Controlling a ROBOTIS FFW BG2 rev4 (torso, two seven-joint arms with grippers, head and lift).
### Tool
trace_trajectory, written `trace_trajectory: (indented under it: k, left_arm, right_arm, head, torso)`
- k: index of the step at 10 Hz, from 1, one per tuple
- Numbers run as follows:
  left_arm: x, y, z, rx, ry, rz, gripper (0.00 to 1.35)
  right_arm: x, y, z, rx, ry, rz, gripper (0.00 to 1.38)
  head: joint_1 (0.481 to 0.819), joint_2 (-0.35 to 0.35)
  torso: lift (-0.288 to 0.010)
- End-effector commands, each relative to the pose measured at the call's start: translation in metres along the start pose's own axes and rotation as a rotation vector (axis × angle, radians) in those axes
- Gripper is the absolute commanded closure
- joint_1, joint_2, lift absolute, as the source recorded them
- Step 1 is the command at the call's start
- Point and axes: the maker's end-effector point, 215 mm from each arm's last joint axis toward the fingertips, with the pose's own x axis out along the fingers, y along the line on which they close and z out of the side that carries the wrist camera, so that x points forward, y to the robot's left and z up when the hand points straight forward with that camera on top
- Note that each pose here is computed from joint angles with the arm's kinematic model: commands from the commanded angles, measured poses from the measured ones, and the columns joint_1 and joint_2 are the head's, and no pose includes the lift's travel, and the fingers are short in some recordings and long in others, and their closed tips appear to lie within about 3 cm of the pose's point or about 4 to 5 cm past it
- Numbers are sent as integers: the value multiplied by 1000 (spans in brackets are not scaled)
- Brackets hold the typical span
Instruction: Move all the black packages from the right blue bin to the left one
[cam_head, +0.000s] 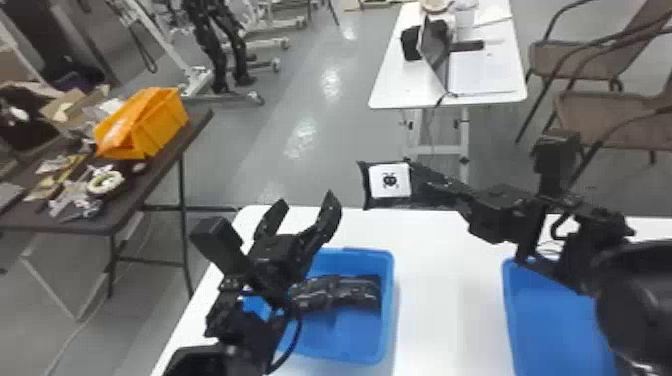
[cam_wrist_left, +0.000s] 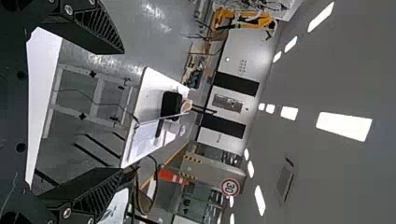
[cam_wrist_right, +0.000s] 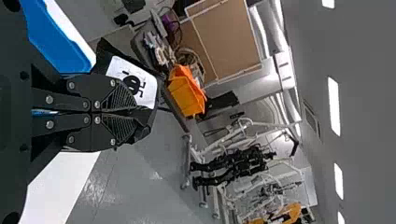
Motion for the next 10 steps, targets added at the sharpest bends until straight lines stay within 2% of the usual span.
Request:
trace_trajectory:
  k: [1, 4, 8, 9, 10]
  left_arm:
    - [7, -12, -4, -92, -1, -43, 125]
    - [17, -32, -12, -238, 13, -125, 125]
    - [21, -52, -26, -329, 77, -193, 162]
    - [23, -58, -27, -333, 94, -211, 259]
    - [24, -62, -26, -334, 97, -227, 527]
  right_arm:
    - [14, 17, -2, 30, 2, 56, 1125]
    - [23, 31, -5, 31, 16, 96, 1125]
    - [27, 35, -14, 49, 32, 108, 1125]
    - [27, 35, -14, 49, 32, 108, 1125]
    - [27, 36, -16, 53, 35, 109, 1125]
  head:
    - [695, 316]
    - [691, 321]
    - [695, 313]
    - [695, 310]
    - [695, 304]
  torso:
    - [-39]
    - [-39]
    - [-39]
    - [-39]
    - [-39]
